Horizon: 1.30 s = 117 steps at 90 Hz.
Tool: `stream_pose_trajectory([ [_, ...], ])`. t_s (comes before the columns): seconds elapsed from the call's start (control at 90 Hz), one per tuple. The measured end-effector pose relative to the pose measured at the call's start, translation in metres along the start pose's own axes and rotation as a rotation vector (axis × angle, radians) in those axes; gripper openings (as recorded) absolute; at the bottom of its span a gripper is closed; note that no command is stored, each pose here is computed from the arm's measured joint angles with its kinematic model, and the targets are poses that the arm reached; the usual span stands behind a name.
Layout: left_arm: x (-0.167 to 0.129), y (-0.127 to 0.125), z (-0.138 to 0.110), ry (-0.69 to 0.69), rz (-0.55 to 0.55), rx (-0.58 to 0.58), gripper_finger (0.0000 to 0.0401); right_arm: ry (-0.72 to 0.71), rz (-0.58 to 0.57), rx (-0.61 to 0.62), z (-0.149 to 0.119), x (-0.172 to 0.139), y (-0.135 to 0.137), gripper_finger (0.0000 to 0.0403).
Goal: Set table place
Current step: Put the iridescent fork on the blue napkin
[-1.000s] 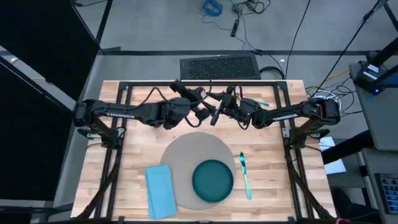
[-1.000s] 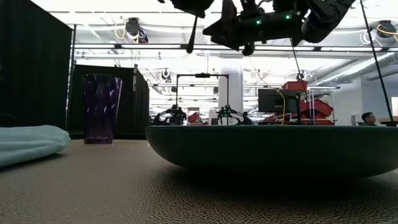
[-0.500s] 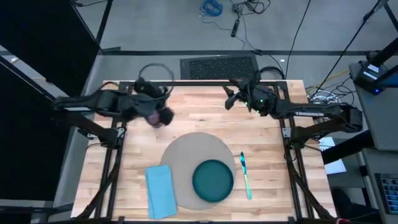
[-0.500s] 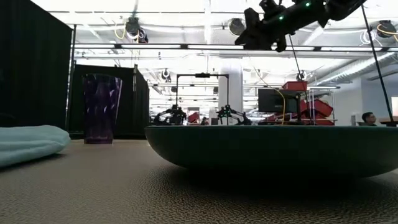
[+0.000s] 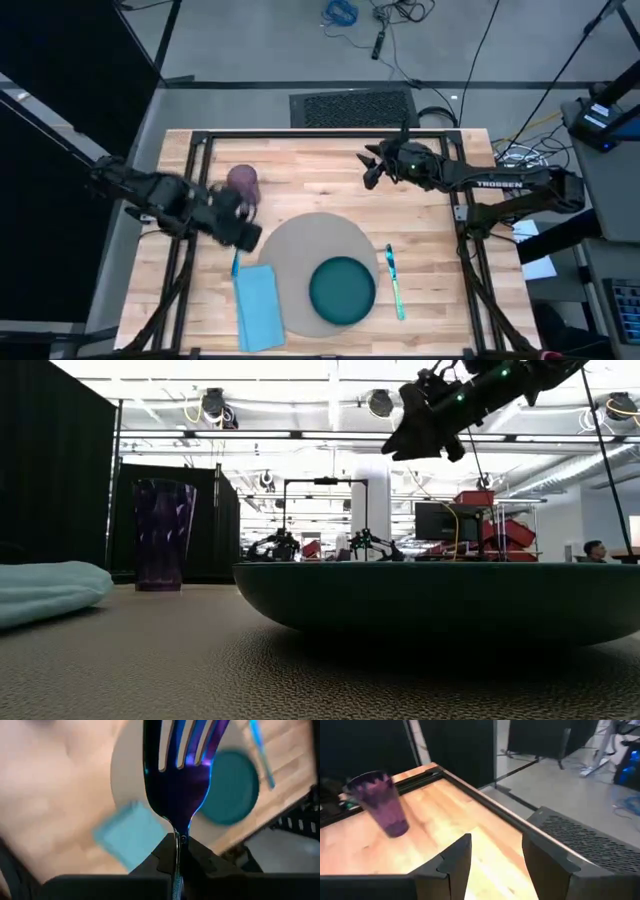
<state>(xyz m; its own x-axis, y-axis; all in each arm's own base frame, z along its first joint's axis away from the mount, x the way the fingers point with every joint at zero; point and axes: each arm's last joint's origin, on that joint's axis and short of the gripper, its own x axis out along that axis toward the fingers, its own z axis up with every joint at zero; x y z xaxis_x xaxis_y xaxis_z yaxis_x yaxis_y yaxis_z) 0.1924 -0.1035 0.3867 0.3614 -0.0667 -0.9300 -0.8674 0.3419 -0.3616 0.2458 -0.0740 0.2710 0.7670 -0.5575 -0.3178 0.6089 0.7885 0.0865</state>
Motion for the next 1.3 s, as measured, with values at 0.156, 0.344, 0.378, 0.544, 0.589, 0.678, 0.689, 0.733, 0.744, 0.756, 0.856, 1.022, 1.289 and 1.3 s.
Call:
stream_pose_trajectory([
  [0.156,0.019,0.006,-0.050,0.058,0.068,-0.129,0.0000,0.049,0.017,-0.014,-0.006,-0.003,0.006,0.0150],
  [0.344,0.060,-0.001,-0.088,0.084,0.025,-0.204,0.0000,0.131,0.090,0.009,-0.015,-0.006,0.014,0.0148],
  [0.378,0.072,-0.005,-0.091,0.081,0.011,-0.209,0.0000,0.140,0.107,0.011,-0.015,-0.007,0.016,0.0148],
  [0.544,0.121,-0.018,-0.100,0.067,-0.010,-0.238,0.0000,0.174,0.151,-0.009,-0.021,-0.013,0.027,0.0146],
  [0.589,0.129,-0.021,-0.101,0.064,-0.012,-0.244,0.0000,0.188,0.158,-0.011,-0.023,-0.015,0.029,0.0146],
  [0.678,0.148,-0.024,-0.102,0.036,0.030,-0.250,0.0000,0.216,0.171,-0.021,-0.026,-0.020,0.032,0.0146],
  [0.689,0.150,-0.025,-0.101,0.031,0.036,-0.252,0.0000,0.220,0.172,-0.023,-0.026,-0.020,0.033,0.0146],
  [0.733,0.158,-0.026,-0.099,0.016,0.056,-0.259,0.0000,0.229,0.181,-0.031,-0.027,-0.022,0.034,0.0146],
  [0.744,0.160,-0.026,-0.099,0.014,0.060,-0.260,0.0000,0.232,0.183,-0.033,-0.028,-0.023,0.035,0.0146],
  [0.756,0.162,-0.027,-0.099,0.011,0.064,-0.261,0.0000,0.236,0.186,-0.035,-0.028,-0.024,0.035,0.0146],
  [0.856,0.171,-0.029,-0.095,-0.005,0.075,-0.275,0.0000,0.264,0.214,-0.050,-0.030,-0.029,0.037,0.0146],
  [1.022,0.184,-0.031,-0.096,0.020,0.118,-0.296,0.0000,0.290,0.229,-0.072,-0.030,-0.042,0.036,0.0146],
  [1.289,0.209,-0.018,-0.098,0.068,0.186,-0.320,0.0000,0.310,0.268,-0.106,-0.029,-0.063,0.036,0.0146],
  [1.3,0.209,-0.017,-0.098,0.069,0.191,-0.322,0.0000,0.314,0.268,-0.108,-0.029,-0.063,0.036,0.0146],
])
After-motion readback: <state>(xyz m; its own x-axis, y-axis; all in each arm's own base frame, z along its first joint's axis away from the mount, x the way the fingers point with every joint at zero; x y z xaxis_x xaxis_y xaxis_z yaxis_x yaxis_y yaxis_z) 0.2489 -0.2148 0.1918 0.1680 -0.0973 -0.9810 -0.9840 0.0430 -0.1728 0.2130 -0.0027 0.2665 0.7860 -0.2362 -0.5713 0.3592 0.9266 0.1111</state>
